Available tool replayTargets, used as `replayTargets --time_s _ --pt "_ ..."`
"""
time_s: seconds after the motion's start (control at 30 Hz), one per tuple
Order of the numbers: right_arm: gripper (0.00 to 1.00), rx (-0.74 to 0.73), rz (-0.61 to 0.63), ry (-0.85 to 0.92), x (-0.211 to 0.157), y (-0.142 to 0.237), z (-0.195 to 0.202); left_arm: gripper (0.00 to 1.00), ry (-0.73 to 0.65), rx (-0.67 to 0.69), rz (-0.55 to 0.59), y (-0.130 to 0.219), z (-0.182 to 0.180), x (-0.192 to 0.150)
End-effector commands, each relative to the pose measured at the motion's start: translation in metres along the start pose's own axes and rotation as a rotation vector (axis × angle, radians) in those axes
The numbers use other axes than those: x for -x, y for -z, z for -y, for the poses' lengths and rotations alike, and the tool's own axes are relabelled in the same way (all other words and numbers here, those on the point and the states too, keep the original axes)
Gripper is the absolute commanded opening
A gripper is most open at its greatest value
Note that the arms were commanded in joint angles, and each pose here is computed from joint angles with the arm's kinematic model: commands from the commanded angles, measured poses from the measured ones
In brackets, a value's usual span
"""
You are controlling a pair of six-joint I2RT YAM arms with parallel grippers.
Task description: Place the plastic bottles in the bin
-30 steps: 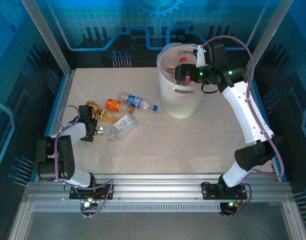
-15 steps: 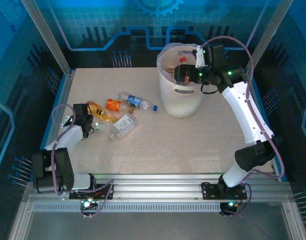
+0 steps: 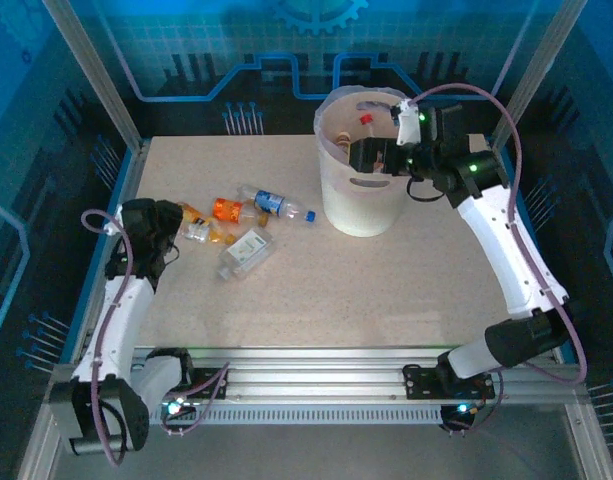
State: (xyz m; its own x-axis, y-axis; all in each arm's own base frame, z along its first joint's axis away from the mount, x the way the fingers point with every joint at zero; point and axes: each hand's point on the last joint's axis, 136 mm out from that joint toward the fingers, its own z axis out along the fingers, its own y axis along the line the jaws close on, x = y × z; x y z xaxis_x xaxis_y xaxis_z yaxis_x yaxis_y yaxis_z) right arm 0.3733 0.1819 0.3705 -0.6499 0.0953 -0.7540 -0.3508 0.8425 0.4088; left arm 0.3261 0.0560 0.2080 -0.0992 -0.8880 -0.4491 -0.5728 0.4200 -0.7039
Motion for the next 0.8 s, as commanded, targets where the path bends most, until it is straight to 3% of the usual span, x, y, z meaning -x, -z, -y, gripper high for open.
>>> replayTargets --time_s 0.0,0.17,0.43,0.63,0.77 --pt "1.00 0.146 0.049 0.041 0.004 0.011 -0.032 0.58 -0.073 -0.221 -0.116 0.021 0.062 -0.019" --pt "1.00 0.282 0.030 0.081 -0.009 0.014 -0.055 0.58 -0.147 -0.424 -0.253 0.042 0.130 -0.054" --pt "1.00 0.474 -0.056 0.172 -0.037 0.004 -0.108 0.58 -0.298 -0.642 -0.387 0.076 0.211 -0.106" --pt "0.91 0.525 -0.153 0.229 -0.061 -0.015 -0.139 0.58 -0.338 -0.715 -0.423 0.086 0.239 -0.125" --pt "0.91 0.559 -0.183 0.261 -0.073 -0.024 -0.157 0.58 -0.347 -0.739 -0.441 0.089 0.247 -0.132"
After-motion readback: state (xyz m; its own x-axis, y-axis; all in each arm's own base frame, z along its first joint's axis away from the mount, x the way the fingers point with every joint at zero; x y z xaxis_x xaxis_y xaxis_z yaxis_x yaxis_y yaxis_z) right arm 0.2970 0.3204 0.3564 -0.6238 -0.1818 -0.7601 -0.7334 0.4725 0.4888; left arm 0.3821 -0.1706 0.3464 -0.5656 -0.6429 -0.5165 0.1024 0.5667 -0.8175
